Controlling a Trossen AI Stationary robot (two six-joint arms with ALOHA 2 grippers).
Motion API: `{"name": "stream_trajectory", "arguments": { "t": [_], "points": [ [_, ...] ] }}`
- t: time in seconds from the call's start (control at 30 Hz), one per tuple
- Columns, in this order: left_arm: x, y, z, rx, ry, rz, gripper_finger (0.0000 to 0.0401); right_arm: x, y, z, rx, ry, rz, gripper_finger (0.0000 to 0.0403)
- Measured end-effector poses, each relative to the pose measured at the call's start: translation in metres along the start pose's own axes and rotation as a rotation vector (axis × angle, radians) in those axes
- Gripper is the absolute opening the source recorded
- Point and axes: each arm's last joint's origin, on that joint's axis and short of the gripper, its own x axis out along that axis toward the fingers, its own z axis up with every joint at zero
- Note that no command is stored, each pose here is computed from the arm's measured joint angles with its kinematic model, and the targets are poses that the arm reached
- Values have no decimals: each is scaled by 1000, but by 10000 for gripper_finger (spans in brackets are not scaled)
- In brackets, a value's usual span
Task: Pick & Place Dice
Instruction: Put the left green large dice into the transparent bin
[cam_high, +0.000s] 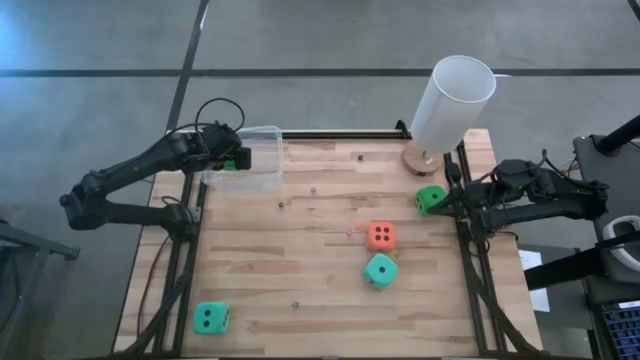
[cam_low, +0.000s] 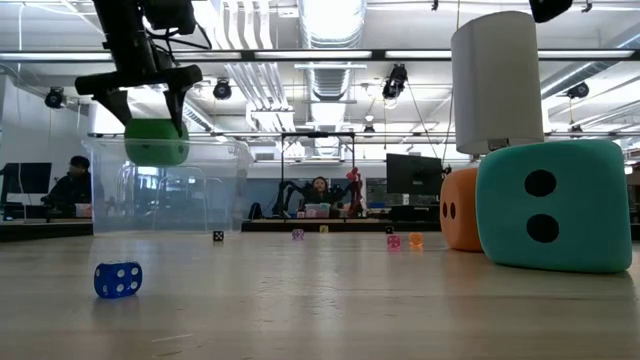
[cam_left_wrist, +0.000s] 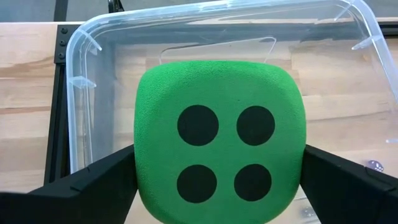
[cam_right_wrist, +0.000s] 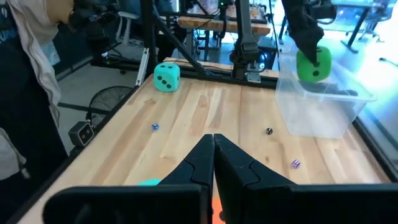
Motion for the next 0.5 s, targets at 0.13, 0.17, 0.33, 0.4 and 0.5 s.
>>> {"name": "stream_trajectory", "arguments": {
  "t": [0.13,0.17,0.33,0.4,0.5],
  "points": [
    [0,0,0,0,0,0,390,3,-4,10,-58,-88,-93,8],
    [0,0,0,0,0,0,389,5,-5,14,-60,-115,-126,8],
    [0,0,0,-1,0,0,392,22,-13,27,-75,-182,-287,8],
    [0,0,0,-1,0,0,396,29,-15,29,-49,-188,-307,8],
    [0,0,0,0,0,0,398,33,-15,29,-25,-180,-296,8]
  ]
}}
